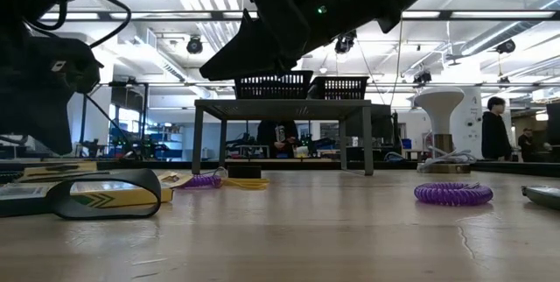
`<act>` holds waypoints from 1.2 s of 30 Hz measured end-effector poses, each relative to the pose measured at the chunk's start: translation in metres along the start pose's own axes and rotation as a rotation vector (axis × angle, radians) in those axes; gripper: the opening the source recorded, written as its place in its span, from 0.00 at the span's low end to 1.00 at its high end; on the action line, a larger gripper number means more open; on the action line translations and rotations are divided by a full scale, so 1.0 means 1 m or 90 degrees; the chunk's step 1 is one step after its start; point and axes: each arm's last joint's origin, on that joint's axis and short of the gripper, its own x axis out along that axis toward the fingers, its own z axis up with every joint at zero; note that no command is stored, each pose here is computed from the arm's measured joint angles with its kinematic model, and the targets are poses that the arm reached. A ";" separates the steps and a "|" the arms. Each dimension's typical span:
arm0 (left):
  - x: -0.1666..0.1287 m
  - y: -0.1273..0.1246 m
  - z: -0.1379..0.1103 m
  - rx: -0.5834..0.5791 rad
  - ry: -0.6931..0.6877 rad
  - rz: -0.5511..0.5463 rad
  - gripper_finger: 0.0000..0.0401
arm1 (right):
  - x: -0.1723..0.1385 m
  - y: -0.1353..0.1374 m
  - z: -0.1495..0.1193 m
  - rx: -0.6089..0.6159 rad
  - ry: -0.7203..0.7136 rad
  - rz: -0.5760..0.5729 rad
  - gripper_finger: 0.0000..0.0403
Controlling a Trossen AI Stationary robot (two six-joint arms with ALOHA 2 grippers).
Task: Pick & Place Office Desk Supplies
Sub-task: Put the crayon box into the top left black bin, then put the crayon box in the top left black bin
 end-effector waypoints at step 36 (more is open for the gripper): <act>0.019 0.016 -0.004 -0.023 0.075 -0.023 0.14 | 0.000 0.000 0.000 0.012 -0.002 0.000 0.29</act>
